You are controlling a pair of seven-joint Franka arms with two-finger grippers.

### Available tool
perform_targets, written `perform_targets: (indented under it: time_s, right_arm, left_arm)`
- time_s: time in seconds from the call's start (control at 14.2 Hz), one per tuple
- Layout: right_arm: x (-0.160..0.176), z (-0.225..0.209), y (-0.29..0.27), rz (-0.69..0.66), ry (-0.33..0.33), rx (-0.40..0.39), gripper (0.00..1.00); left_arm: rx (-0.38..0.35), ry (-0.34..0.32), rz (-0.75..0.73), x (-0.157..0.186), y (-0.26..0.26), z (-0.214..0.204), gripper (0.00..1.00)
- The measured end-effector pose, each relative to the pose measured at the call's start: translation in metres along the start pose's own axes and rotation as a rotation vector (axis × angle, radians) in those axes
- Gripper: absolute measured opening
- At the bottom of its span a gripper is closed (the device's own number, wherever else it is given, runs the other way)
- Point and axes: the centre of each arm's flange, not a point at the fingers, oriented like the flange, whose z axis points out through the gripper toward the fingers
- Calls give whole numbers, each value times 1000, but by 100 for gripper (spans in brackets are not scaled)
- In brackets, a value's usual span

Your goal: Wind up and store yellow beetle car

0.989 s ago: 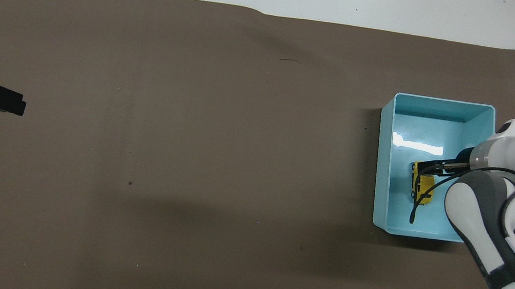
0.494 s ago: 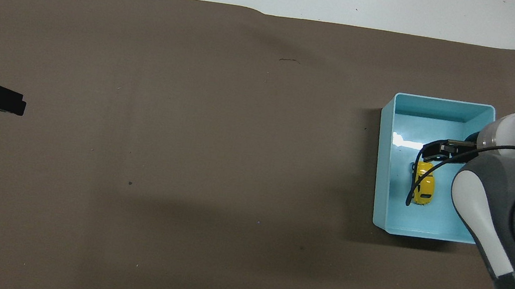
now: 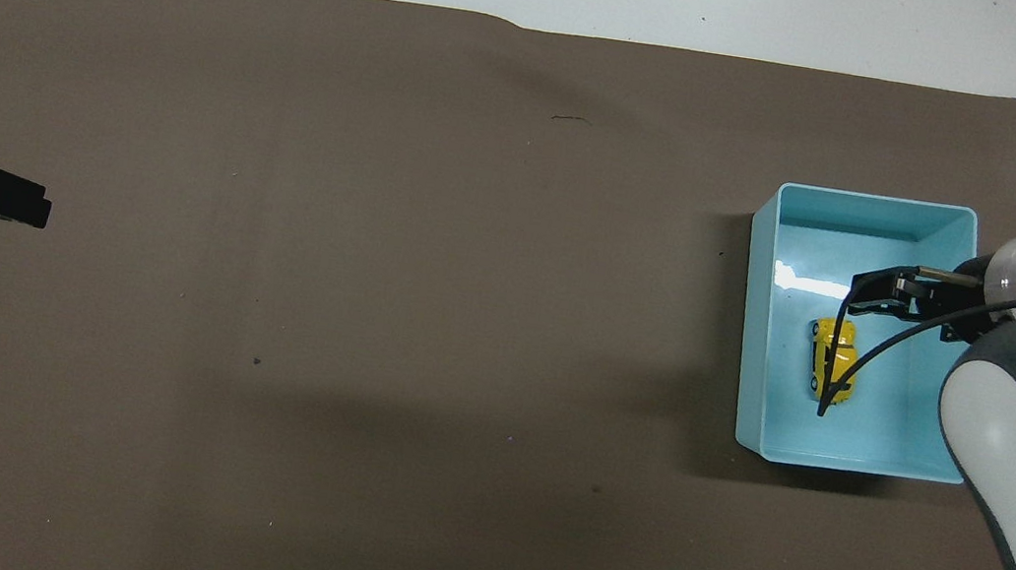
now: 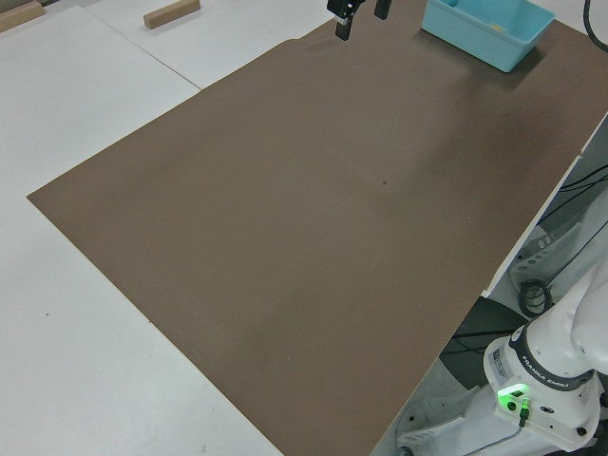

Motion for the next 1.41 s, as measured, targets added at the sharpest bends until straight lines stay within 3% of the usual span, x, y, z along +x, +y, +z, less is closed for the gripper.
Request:
perform_targets:
  time_s: [0.71, 1.41]
  right_arm:
    - [-5, -73, 1, -1, -37, -4, 100]
    - [-3, -93, -2, -38, -22, 0, 100]
  left_arm:
    - [0, 0, 0, 0, 0, 0, 100]
    - [0, 0, 0, 0, 0, 0, 100]
